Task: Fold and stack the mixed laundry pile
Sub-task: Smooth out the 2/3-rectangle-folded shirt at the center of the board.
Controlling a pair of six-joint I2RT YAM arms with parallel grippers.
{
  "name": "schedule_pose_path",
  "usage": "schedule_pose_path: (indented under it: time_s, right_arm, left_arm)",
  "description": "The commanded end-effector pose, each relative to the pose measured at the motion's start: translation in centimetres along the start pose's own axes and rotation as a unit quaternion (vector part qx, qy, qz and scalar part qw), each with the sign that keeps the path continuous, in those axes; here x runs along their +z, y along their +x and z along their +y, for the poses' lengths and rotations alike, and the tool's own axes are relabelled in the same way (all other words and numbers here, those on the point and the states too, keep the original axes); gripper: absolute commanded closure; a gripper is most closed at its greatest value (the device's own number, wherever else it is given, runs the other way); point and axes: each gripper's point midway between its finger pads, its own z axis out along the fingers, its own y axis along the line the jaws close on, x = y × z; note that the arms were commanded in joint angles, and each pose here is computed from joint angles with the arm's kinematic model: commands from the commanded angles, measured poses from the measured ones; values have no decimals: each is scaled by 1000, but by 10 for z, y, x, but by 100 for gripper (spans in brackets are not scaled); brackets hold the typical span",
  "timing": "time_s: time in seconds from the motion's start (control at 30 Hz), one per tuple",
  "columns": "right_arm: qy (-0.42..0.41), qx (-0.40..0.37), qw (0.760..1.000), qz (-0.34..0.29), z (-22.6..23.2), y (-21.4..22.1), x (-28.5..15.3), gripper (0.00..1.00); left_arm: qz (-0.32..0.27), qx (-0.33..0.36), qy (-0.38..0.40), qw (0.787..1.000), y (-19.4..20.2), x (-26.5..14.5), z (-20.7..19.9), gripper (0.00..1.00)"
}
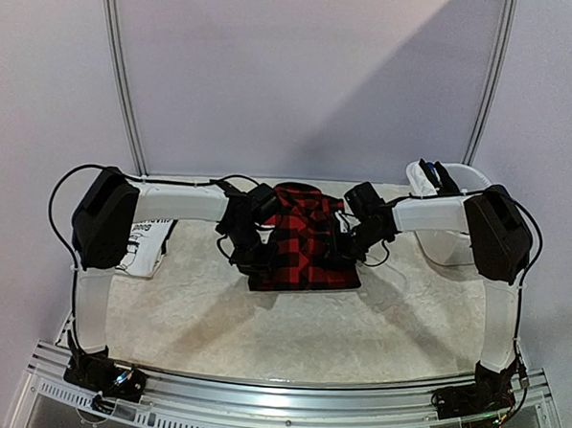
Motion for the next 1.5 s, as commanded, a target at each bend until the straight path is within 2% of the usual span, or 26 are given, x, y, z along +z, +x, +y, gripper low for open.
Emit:
schedule_pose_path:
  time_s: [0.0, 0.23, 0.4, 0.6, 0.93, 1.2, 1.47]
  right_arm:
    - [2, -26, 999, -21, 27, -16, -39, 74]
    - [-47, -49, 996, -50, 66, -44, -59, 74]
    - [-68, -50, 996, -41, 76, -55, -46, 74]
    - [-84, -46, 995, -35, 79, -67, -25, 74]
    - [-71, -15, 997, 9, 44, -62, 31, 74]
    - [-54, 17, 997, 50, 9, -30, 64, 74]
    - [-41, 51, 996, 64, -16, 4, 74, 74]
  left_arm:
    - [-45, 20, 6, 999, -21, -43, -22, 75]
    - [-72, 32, 23, 997, -53, -63, -42, 75]
    - [-68, 38, 28, 997, -62, -58, -48, 75]
    - [-59, 44, 27, 997, -52, -53, -43, 75]
    - [-39, 58, 17, 997, -42, -36, -27, 75]
    - [-23, 68, 9, 997, -38, -14, -13, 75]
    - [-1, 70, -6, 998, -21, 8, 10, 76]
